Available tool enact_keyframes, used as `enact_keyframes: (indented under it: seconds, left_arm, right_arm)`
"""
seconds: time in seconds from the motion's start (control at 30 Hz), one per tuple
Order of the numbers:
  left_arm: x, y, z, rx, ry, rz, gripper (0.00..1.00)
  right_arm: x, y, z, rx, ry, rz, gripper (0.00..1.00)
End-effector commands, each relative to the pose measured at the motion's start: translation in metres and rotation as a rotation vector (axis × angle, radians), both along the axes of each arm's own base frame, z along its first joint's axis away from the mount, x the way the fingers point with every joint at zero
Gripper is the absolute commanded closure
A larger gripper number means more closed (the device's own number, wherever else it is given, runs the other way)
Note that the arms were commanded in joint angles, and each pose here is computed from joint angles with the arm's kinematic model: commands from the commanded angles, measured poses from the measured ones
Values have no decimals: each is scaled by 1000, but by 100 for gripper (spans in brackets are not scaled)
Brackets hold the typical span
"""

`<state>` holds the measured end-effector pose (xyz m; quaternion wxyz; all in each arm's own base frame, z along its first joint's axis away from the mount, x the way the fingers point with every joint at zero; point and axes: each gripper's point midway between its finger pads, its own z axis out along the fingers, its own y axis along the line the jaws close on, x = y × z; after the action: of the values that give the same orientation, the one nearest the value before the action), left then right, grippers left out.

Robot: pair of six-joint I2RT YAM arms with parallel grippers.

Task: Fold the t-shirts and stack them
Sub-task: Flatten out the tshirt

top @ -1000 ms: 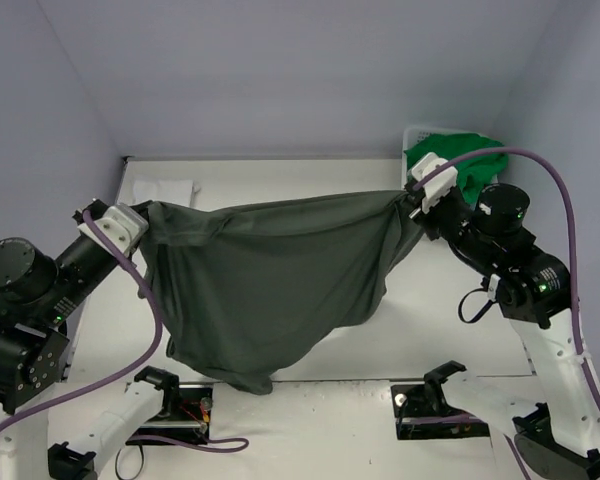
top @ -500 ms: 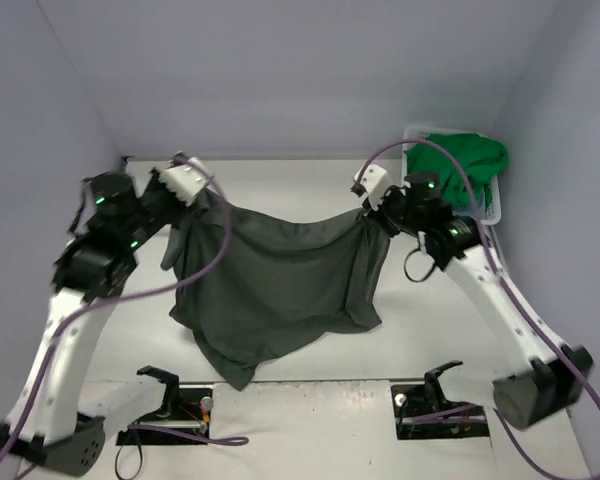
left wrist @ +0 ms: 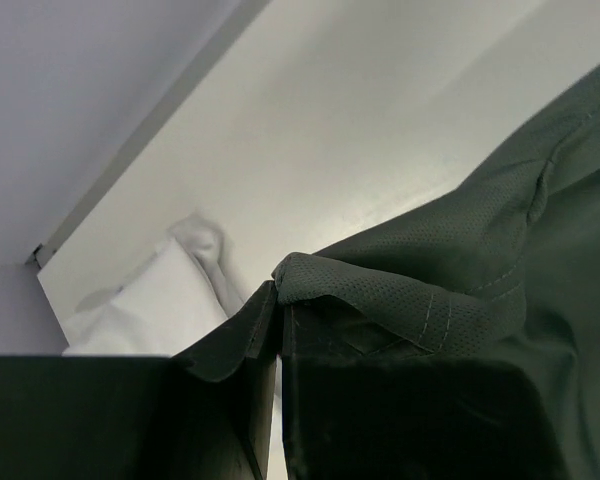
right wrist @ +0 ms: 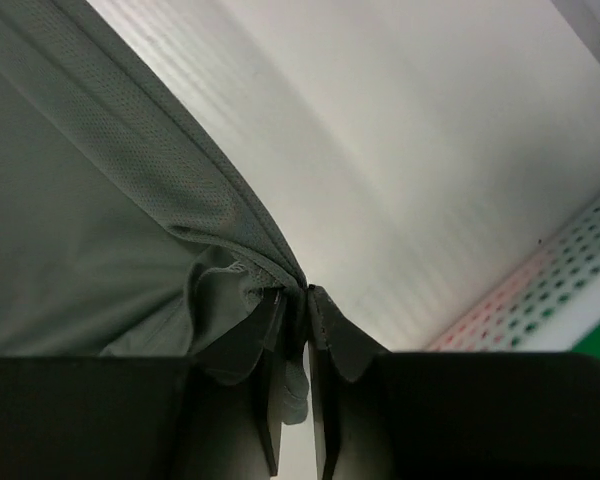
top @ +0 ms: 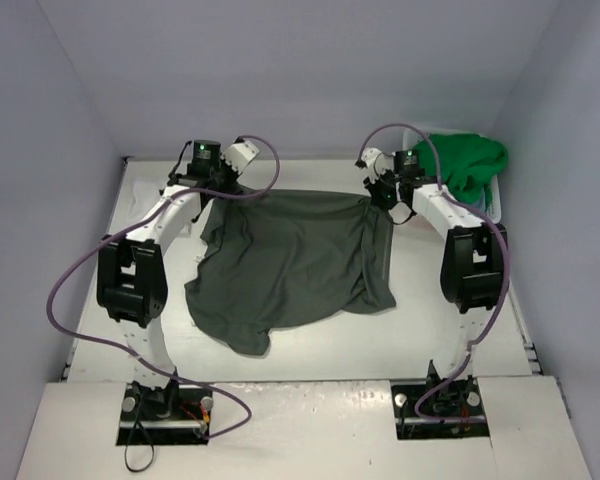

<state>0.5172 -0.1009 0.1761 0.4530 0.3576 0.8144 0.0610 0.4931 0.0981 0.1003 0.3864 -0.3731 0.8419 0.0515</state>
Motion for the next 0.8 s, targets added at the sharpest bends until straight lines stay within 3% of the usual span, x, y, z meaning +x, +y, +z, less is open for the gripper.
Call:
enact_keyframes:
  seconds: [0.0, 0.07, 0.23, 0.37, 0.6, 0.77]
  left_arm:
    - [42, 11, 76, -16, -247, 77, 100]
    - [51, 10, 67, -19, -235, 85, 100]
    - [56, 5, 49, -31, -204, 82, 100]
    - [57, 8, 39, -19, -188, 91, 100]
    - [50, 3, 29, -45, -163, 84, 100]
    - [46, 3, 25, -57, -152, 87, 100]
  right_arm:
    - [43, -3, 18, -11, -105, -53, 88]
    - [52, -8, 1, -23, -77, -104, 75]
    - [70, -26, 3, -78, -124, -261, 62]
    - [72, -33, 16, -137, -202, -346, 62]
    - [27, 43, 15, -29, -116, -101, 63]
    - [38, 67, 8, 34, -91, -71, 65]
